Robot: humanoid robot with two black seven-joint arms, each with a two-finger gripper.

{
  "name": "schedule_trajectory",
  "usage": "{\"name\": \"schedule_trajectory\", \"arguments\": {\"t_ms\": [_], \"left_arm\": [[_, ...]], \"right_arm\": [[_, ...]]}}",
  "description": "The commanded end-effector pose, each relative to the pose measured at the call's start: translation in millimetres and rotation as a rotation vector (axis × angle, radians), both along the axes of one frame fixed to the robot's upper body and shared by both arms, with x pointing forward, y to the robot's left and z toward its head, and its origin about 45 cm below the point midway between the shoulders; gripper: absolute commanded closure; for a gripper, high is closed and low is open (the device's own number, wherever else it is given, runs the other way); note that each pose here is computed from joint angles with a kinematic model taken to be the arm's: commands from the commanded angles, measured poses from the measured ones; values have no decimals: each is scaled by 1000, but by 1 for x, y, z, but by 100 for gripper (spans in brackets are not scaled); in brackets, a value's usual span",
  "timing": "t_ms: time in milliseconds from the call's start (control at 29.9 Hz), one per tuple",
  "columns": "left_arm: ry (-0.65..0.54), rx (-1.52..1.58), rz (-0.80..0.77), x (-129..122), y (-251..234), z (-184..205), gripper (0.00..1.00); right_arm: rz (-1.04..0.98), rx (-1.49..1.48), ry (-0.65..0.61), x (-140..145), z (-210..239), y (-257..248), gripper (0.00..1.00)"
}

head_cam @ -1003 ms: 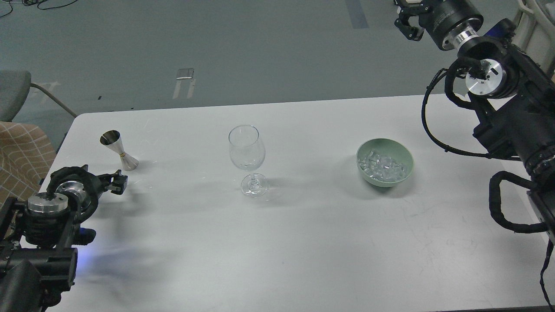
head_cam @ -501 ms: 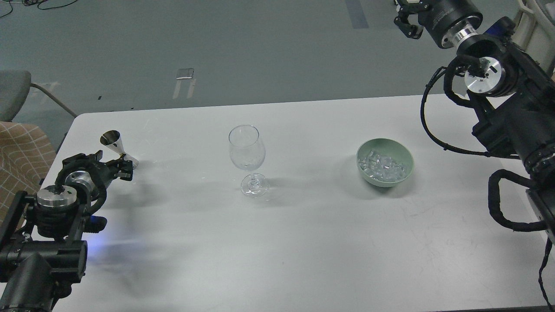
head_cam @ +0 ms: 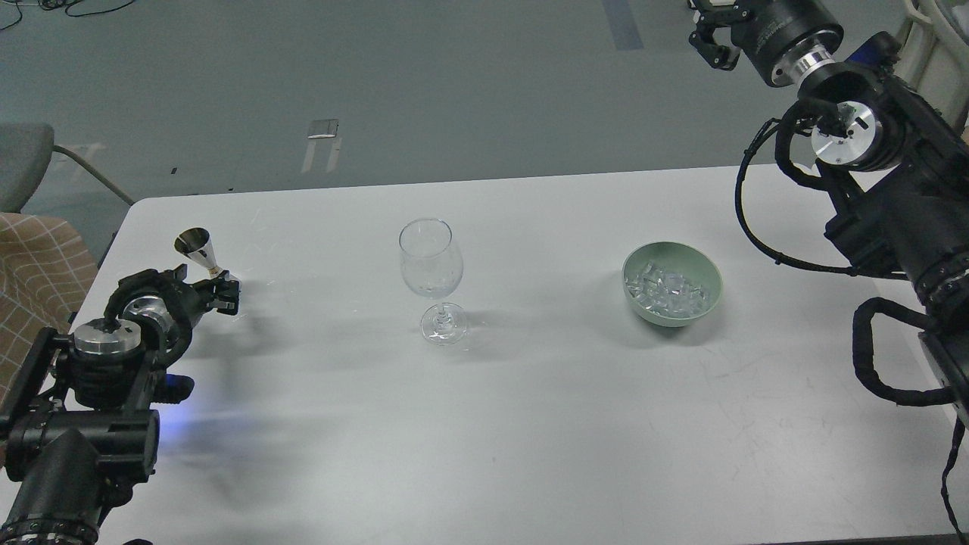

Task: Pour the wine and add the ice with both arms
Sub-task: 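Close the left gripper around the metal jigger, then lift the metal jigger upright with the left gripper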

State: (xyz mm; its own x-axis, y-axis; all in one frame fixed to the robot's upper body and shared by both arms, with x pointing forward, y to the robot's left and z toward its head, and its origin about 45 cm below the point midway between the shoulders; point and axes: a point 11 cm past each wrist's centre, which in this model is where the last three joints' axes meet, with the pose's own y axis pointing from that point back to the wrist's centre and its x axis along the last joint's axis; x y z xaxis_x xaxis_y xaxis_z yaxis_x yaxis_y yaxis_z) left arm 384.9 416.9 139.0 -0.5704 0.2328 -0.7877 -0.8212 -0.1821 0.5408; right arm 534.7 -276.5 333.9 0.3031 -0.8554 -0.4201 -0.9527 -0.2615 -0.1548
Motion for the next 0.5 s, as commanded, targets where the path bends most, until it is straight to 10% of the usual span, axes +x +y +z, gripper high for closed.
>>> {"name": "schedule_trajectory", "arguments": {"t_ms": [0, 468], "left_arm": [[-19, -2, 2, 6, 5, -5, 42], [-33, -38, 7, 24, -5, -3, 44]], "right_arm": [[2, -1, 1, 0, -1, 0, 0], [26, -66, 43, -4, -20, 7, 0]]}}
